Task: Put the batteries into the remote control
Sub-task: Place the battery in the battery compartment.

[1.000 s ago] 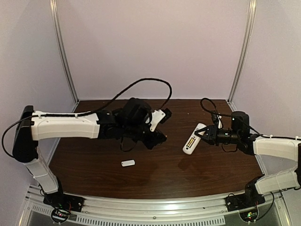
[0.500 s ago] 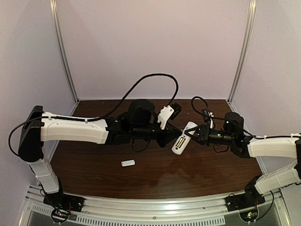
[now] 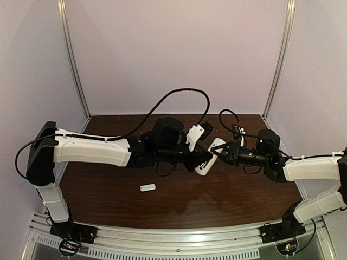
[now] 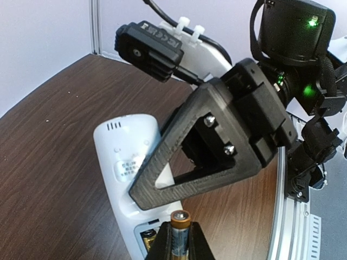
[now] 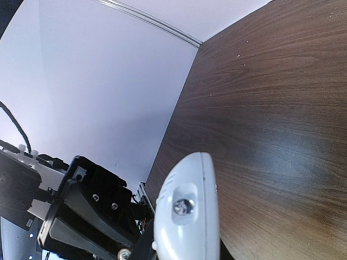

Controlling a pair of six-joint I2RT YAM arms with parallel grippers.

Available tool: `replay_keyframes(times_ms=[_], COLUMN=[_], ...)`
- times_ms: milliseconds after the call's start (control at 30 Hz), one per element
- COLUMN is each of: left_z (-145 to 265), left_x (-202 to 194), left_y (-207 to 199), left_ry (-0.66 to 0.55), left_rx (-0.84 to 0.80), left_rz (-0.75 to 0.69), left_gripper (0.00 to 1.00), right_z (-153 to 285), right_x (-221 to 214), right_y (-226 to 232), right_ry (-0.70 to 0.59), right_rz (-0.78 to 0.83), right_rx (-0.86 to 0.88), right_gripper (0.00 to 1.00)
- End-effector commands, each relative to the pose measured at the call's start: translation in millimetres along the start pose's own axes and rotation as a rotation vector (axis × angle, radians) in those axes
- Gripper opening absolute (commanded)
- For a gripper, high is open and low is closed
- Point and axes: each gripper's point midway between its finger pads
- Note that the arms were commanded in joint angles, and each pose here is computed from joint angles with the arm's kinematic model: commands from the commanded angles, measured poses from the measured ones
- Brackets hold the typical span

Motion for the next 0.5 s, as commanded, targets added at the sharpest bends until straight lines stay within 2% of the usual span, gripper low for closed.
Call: replay_keyframes(times_ms=[0, 467], left_z=[-7, -9], left_x=[5, -13], left_y=[3, 14], left_ry=[-0.026, 0.024], left_rx=[0.023, 0.076], left_rz=[0.007, 0.007], left_gripper=[0.00, 0.00], right_z=[-2, 0], right_x=[13, 14], right_y=[21, 28], right_ry=[-0.048, -0.056], right_rz=[0.001, -0.012], right_rx=[0.080, 0.114], right_gripper=[0.00, 0.00])
Point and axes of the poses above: each gripper's point midway between its finger pads, its own z axis back along the fingers, its own y axis along the line the jaws close on, x = y × z, and after that the axes turned 1 degree about -z, right-handed
